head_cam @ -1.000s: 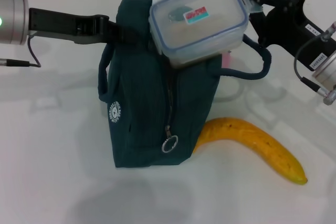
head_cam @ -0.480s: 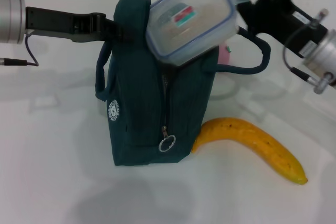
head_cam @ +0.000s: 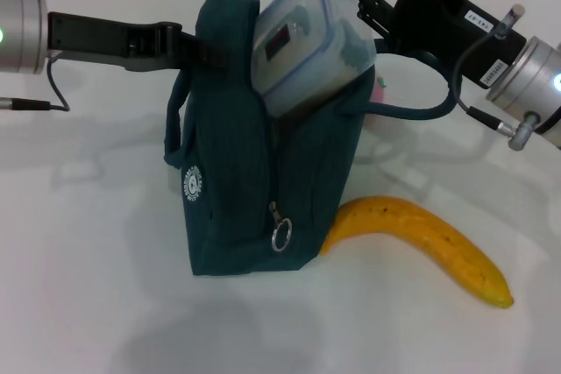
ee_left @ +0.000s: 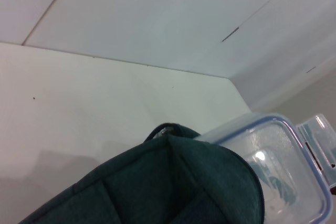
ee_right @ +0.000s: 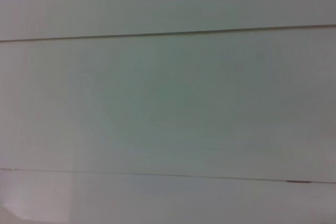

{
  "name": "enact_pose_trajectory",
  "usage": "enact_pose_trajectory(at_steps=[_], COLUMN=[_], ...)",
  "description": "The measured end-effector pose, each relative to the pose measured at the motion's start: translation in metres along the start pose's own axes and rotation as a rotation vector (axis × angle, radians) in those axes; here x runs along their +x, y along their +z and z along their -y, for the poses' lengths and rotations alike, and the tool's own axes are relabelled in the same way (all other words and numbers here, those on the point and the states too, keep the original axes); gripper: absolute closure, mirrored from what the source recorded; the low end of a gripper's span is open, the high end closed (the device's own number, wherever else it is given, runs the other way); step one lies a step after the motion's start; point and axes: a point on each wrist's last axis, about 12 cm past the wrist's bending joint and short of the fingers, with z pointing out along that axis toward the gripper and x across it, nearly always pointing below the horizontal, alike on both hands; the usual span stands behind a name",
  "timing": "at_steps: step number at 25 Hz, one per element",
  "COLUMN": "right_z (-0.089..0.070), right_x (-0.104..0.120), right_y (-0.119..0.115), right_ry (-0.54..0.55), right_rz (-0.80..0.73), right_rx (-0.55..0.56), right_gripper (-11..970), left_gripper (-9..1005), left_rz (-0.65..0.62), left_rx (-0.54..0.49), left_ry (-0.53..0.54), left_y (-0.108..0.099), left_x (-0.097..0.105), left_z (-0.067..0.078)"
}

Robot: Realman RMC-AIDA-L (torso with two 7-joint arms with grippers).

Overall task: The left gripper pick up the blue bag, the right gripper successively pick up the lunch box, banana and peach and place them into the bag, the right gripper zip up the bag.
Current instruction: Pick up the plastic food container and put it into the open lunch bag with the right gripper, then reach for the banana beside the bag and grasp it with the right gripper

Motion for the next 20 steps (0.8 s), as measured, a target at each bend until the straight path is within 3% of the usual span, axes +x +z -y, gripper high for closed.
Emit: enact_pose_trajectory(at_steps=[16,20], right_z=[-0.012,-0.023], right_x=[-0.001,-0.009], right_y=[0.000,-0.003], right_ry=[-0.080,-0.185], right_rz=[-0.049,-0.067], right_rx=[-0.072,-0.119], right_gripper=[264,267], left_gripper=[943,943], left_rz=[-0.001,0.006], left_rx=[0.001,-0.002], left_ry=[-0.001,-0.006], left_y=[0.000,-0.002], left_x=[0.002,0.004], left_z=[-0.001,-0.003])
